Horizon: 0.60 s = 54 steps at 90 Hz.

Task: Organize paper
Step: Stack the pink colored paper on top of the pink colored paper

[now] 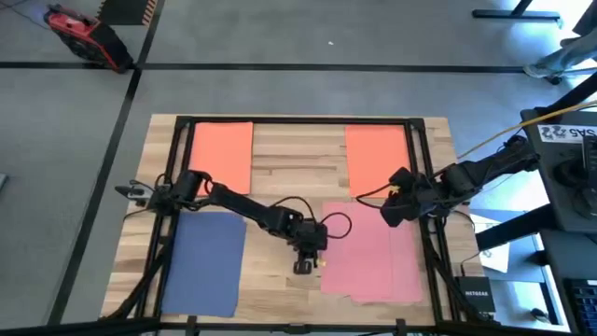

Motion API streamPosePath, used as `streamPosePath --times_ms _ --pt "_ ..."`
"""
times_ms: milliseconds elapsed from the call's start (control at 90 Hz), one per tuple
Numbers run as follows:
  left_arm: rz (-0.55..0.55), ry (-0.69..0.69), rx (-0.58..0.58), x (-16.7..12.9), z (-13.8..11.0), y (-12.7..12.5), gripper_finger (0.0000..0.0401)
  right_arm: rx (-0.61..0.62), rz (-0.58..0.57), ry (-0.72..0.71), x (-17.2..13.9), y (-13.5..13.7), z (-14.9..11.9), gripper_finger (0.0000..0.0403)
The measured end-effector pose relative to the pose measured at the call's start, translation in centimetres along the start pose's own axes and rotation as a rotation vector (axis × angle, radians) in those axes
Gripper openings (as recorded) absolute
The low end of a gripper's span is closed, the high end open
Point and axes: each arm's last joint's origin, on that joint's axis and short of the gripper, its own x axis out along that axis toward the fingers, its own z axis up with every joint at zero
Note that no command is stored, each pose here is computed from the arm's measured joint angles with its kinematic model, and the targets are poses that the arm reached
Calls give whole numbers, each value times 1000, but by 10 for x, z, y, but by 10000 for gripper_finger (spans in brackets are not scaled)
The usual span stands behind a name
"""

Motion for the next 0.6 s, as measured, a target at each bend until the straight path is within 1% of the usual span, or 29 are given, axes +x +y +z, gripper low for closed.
streamPosePath --times_ms 111,233,389,600 --pt "-16 0 -23 13 -1 2 0 0 1 1 0 0 0 0" --pt "-22 0 -6 25 -1 1 0 -1 3 10 0 0 0 0" --pt "-36 -67 8 25 11 -1 0 -1 4 10 0 0 0 0" --pt "-12 -134 13 25 24 8 0 -1 4 10 0 0 0 0"
